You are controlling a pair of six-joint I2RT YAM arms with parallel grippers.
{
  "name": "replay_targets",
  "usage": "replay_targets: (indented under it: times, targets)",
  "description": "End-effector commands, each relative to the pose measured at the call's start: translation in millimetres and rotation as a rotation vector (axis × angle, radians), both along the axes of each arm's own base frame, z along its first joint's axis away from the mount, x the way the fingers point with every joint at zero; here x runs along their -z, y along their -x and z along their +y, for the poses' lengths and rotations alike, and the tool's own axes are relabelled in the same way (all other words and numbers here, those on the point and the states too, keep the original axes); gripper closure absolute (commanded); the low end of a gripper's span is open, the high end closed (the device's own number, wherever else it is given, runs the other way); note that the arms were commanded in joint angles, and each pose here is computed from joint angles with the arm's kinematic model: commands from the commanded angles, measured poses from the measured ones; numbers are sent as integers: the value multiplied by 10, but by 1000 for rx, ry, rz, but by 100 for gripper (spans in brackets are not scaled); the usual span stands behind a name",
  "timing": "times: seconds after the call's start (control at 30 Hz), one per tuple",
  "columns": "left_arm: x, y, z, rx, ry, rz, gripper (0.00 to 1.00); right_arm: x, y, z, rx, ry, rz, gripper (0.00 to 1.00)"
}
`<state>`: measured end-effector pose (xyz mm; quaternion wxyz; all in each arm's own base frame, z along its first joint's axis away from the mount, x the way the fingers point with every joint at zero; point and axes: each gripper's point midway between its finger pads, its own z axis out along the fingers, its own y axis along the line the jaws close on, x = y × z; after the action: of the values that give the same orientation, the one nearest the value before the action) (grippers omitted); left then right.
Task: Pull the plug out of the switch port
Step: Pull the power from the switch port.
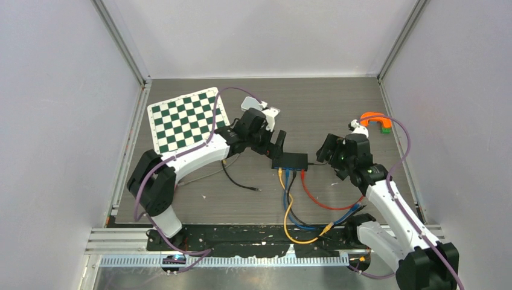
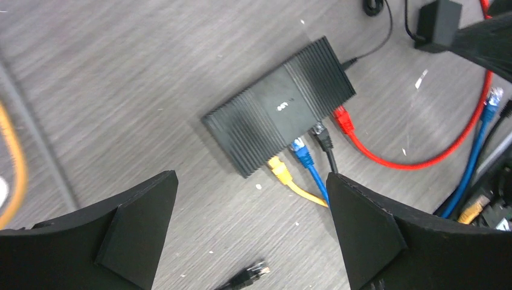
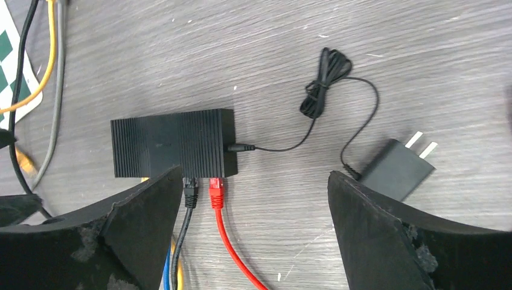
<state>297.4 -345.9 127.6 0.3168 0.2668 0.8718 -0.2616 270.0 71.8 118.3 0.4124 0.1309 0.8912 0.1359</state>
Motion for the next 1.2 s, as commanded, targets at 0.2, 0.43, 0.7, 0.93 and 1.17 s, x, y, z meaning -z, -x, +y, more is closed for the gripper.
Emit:
replay_targets:
  times: [0.2,0.43,0.7,0.93,1.17]
  targets:
    - [-1035,-528,463,-258,77,-417,0,-212,-64,-332,223,6,-163,4]
    - [-1017,-639,371,-89,-39,-519,0,-349,-116,-234,171,-37,-260,4]
    - [-797,-267,-86,428,-20,-549,1,-265,-30,-266,247,-124,-289,11]
    - [-488,-3,-178,658,-37,-426,0,-101,104,-48,143,-193,-232,14]
    - [-146,-79,-220,685,-95,-349,1,141,216,92,87,-224,-111,13]
